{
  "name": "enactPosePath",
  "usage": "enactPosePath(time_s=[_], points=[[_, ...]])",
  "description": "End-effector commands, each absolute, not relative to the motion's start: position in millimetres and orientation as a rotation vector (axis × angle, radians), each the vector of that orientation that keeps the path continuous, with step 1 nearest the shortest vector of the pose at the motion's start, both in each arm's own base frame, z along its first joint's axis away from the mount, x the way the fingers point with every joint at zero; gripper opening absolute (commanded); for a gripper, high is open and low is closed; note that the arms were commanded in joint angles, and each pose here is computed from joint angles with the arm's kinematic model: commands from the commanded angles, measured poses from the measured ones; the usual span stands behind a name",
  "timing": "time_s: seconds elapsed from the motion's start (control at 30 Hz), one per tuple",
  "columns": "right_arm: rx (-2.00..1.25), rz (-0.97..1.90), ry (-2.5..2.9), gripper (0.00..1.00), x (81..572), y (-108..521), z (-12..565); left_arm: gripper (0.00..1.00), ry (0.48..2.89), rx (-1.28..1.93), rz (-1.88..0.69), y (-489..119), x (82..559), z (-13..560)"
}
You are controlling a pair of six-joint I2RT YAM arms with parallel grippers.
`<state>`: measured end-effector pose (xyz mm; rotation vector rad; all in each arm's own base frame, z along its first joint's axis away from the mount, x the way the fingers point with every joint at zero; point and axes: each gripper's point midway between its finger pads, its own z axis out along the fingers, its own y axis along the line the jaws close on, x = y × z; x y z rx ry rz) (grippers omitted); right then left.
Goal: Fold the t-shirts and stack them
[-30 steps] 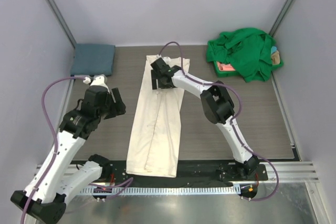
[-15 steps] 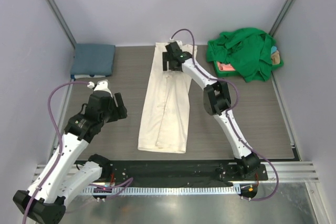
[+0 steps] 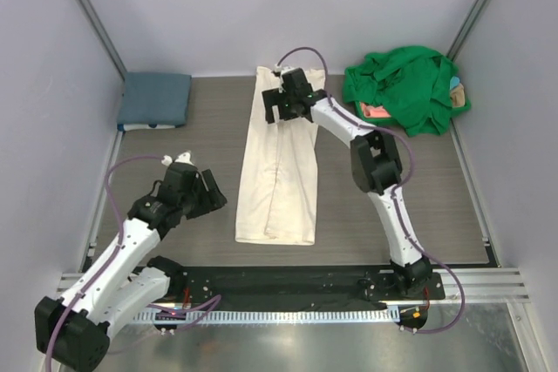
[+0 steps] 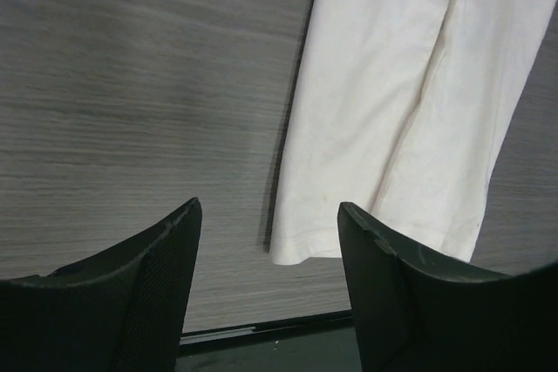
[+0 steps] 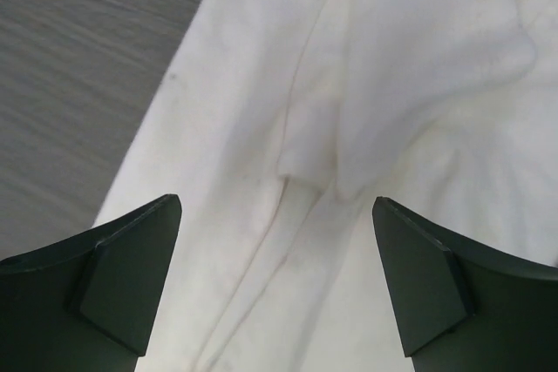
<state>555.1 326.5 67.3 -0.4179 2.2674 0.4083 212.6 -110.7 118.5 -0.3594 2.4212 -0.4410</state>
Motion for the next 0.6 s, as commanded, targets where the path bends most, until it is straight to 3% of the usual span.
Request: enactPosePath(time_s=[0.0, 0.03, 0.07, 0.1, 0.17, 0.37, 0.57], points=[[-0.299, 0.517, 1.978, 0.98, 530.9, 320.3, 241.3, 0.64, 2.425, -0.407, -0.637, -137.4, 207.5, 106.2], [-0.262, 0.502, 2.049, 0.98, 513.0, 308.2, 218.3, 0.63, 2.421, -0.418, -0.67, -142.5, 207.9, 102.9], [-0.219, 0.537, 2.013, 0.98, 494.5, 299.6, 248.4, 0.63, 2.454, -0.421, -0.68, -144.7, 201.4, 89.2], [-0.104, 0.522, 2.116, 0.98, 473.6, 283.6, 209.3, 0.63, 2.463, -0.418, -0.693, -148.3, 199.4, 84.3], [-0.059, 0.566, 2.176, 0.97, 440.9, 275.8, 189.2, 0.61, 2.489, -0.429, -0.727, -155.3, 195.8, 71.5], [0.126, 0.647, 2.482, 0.93, 280.1, 230.8, 80.3, 0.59, 2.56, -0.41, -0.71, -165.7, 179.2, 48.4], [0.129, 0.797, 2.528, 0.9, 187.8, 240.8, 66.3, 0.55, 2.591, -0.427, -0.684, -167.0, 161.6, 31.6]])
